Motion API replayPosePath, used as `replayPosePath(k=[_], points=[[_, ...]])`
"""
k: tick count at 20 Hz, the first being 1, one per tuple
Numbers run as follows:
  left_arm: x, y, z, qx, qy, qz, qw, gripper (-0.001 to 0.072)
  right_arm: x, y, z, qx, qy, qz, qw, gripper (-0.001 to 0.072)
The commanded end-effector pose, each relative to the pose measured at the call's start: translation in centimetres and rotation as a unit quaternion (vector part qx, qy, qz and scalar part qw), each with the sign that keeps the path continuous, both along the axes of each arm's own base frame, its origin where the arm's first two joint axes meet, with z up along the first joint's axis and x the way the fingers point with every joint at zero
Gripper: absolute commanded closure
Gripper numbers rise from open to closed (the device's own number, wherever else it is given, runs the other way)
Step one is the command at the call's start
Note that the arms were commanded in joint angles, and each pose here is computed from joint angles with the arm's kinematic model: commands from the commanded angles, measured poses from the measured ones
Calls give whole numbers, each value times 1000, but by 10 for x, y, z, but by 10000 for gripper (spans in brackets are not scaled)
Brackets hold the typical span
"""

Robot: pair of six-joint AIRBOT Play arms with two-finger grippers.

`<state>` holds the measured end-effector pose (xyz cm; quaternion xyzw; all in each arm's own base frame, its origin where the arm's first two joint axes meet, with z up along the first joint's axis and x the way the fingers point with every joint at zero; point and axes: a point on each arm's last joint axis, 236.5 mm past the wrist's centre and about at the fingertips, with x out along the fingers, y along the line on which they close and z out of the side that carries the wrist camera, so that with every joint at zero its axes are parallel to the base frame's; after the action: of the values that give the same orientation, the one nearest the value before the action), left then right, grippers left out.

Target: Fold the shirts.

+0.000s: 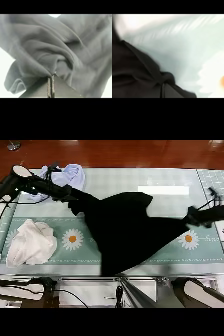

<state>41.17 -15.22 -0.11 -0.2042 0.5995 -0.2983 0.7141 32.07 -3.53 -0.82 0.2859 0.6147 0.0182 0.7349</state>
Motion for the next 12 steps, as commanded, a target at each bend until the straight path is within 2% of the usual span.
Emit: replayPosePath(k=[1, 4, 8, 12], points=[[-31, -32, -4, -8, 25, -40, 999, 680, 54, -54, 27, -25, -43, -26, 998, 691], [-66, -47, -21, -3, 51, -55, 997, 680, 118, -61, 45, 8, -82, -24, 996, 691], [-110, -61, -32, -17, 60, -20, 998, 680, 192, -52, 58, 37, -131, -16, 991, 691], [-157, -79, -39, -31, 80, -30, 996, 679, 249, -10, 57, 58, -168, 4, 984, 691]])
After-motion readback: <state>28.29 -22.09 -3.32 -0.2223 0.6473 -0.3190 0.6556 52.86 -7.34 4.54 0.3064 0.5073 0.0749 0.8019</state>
